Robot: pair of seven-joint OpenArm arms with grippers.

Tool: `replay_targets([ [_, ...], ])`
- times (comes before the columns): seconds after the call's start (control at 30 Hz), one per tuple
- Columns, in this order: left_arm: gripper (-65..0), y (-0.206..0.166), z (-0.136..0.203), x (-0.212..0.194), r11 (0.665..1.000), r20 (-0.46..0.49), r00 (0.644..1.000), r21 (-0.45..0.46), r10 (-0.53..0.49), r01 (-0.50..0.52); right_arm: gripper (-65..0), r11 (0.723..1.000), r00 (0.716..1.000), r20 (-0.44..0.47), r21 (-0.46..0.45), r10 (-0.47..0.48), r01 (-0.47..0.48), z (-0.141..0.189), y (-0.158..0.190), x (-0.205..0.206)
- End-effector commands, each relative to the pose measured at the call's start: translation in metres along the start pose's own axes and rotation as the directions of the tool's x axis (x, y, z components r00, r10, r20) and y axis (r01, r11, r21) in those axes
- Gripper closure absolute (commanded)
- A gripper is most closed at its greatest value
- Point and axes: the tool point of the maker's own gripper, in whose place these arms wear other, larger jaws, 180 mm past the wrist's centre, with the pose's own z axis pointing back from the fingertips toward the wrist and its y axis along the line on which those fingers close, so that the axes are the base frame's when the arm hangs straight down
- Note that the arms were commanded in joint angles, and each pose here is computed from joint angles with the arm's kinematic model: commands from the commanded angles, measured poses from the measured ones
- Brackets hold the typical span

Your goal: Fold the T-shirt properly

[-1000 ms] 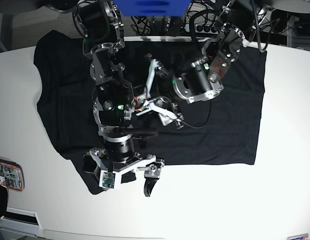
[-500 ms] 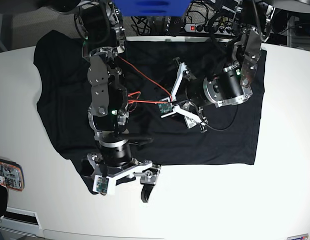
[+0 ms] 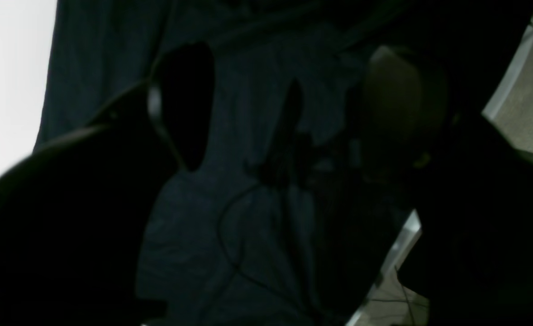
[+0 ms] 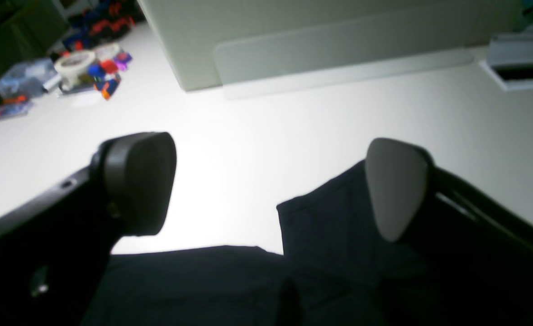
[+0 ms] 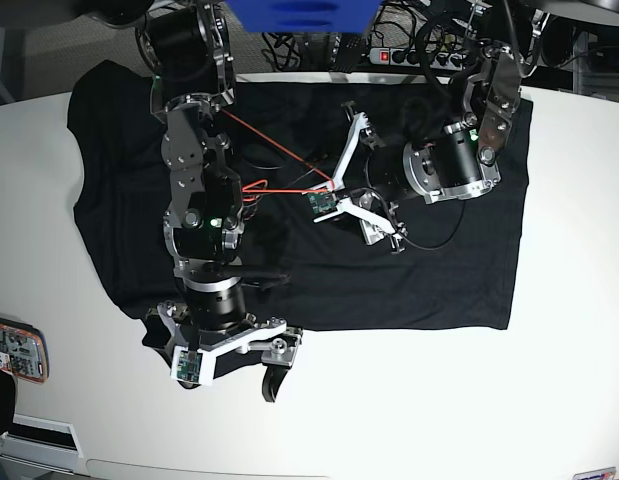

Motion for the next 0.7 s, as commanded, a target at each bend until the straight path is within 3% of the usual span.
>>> replay_targets([
  [0.0, -39.9, 0.082, 0.037, -0.026, 0.947, -0.074, 0.991, 0.310, 0.116, -0.087, -65.0, 0.987, 0.989, 0.067, -0.100, 0.129, -0.122, 0.002, -0.042, 0.020],
  [0.23, -39.9, 0.072, 0.025, -0.022, 0.954, -0.063, 0.990, 0.281, 0.125, -0.103, -65.0, 0.987, 0.985, 0.055, -0.001, 0.161, -0.161, 0.005, -0.004, 0.010],
  [0.4, -39.9, 0.048, -0.003, -0.019, 0.967, -0.118, 0.991, 0.251, 0.069, -0.038, -65.0, 0.982, 0.983, 0.050, 0.056, 0.178, -0.181, 0.008, 0.018, 0.003],
  [0.67, -39.9, 0.017, -0.034, 0.022, 0.971, -0.104, 0.994, 0.230, -0.035, 0.059, -65.0, 0.980, 0.983, 0.018, 0.068, 0.184, -0.185, 0.009, 0.022, -0.004],
])
